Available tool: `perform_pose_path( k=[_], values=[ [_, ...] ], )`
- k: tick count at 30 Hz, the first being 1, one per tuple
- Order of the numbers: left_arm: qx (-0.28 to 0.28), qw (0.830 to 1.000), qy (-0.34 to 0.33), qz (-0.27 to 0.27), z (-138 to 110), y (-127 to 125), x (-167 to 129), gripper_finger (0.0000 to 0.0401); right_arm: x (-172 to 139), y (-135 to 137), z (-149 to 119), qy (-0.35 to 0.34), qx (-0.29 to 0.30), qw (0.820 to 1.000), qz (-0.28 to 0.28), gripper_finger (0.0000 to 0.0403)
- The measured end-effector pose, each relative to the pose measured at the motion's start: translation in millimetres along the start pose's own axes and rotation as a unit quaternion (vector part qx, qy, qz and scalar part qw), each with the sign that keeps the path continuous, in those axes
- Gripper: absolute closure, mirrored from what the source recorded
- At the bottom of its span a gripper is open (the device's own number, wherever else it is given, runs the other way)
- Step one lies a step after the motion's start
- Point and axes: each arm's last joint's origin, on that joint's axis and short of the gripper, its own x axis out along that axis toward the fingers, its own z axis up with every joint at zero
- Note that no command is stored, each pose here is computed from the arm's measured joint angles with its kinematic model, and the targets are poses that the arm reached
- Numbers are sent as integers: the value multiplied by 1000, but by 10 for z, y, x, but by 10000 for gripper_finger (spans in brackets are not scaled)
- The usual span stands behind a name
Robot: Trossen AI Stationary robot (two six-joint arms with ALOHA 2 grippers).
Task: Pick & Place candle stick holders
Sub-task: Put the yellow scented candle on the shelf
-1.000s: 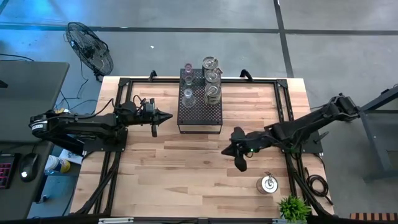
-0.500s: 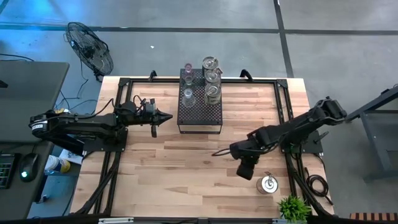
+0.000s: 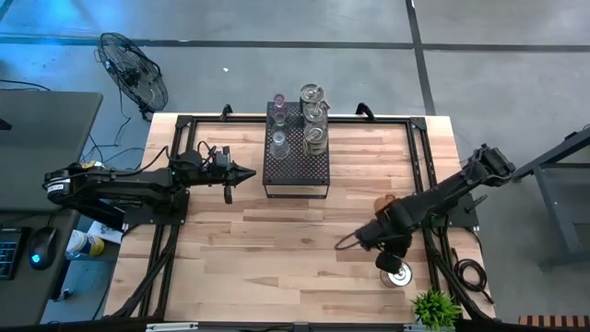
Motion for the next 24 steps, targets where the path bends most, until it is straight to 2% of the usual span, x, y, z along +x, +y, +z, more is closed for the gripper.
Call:
perform_pose_path(
  k=[6, 14, 19, 24],
  values=[
    [-3, 1000, 0, -1, 0, 0, 0, 401, 54, 188, -93, -53, -83, 995, 13, 368],
    [-4, 1000, 0, -1, 0, -1, 0, 401, 160, 267, -239, -92, -178, 979, -36, 293],
    [-4, 1000, 0, 0, 0, 0, 0, 401, 270, 246, -260, -97, -212, 971, -54, 290],
    [-4, 1000, 0, 1, 0, 0, 0, 401, 395, 196, -223, -98, -234, 965, -62, 312]
  ],
)
